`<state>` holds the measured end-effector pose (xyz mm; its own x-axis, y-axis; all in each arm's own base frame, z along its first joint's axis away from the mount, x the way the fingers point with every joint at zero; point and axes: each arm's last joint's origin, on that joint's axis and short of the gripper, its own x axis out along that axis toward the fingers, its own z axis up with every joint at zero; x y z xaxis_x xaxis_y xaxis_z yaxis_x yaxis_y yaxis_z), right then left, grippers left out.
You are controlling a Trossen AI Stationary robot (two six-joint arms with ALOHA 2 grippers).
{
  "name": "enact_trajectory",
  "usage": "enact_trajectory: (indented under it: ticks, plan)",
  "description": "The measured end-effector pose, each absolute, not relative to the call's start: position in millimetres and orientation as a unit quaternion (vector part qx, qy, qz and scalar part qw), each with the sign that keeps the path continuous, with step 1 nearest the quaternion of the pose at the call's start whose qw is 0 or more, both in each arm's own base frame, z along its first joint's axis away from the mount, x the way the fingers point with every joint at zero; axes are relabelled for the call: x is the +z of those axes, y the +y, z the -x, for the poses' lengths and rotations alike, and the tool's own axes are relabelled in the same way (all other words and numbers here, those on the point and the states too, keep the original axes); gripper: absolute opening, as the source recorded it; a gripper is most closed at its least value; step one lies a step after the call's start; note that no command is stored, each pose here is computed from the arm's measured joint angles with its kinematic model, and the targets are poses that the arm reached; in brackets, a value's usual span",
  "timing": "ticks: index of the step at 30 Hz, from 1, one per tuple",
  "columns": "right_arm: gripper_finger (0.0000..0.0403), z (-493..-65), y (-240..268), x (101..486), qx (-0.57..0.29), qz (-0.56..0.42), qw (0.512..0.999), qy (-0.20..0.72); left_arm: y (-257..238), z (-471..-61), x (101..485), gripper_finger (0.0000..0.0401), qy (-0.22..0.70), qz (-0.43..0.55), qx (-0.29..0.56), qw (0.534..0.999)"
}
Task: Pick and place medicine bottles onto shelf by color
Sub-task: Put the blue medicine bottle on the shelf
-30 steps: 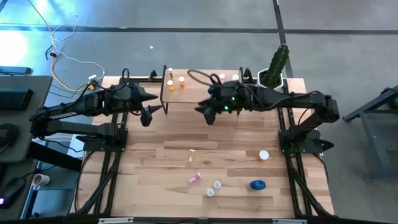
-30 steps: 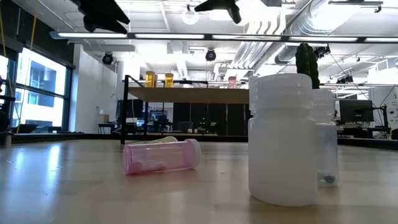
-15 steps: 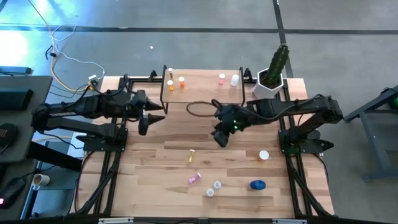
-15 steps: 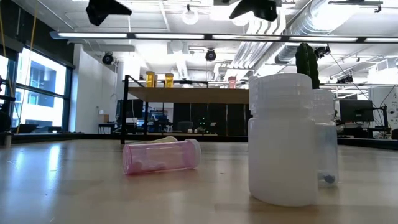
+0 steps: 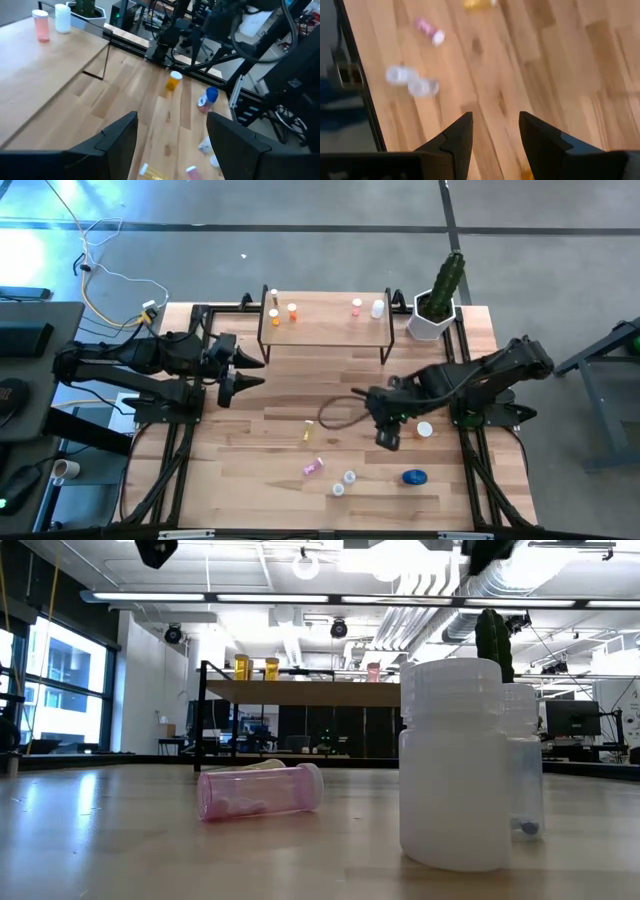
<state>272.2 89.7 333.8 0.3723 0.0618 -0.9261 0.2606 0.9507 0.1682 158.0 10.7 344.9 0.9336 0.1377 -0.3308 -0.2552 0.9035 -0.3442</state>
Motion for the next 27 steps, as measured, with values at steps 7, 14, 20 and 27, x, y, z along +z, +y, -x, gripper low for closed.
enact_trajectory:
  ticks: [7,14,20,27]
  plan:
    - [0.0152,-250.1,116.2,330.6,-0.050,-0.097,0.792,0.601,9.5,-158.1,344.9,0.0227,0.150,0.212,0.101,0.960]
    - [0.0152,-222.4,144.4,329.4,-0.050,-0.069,0.771,0.631,9.5,-158.1,344.9,0.0227,0.150,0.214,0.101,0.960]
    - [0.0152,-199.8,171.0,329.3,-0.021,-0.055,0.762,0.645,9.5,-158.1,344.9,0.0227,0.148,0.224,0.103,0.958]
    - [0.0152,-175.3,189.5,328.6,-0.025,-0.040,0.752,0.657,9.5,-158.1,344.9,0.0227,0.147,0.237,0.105,0.955]
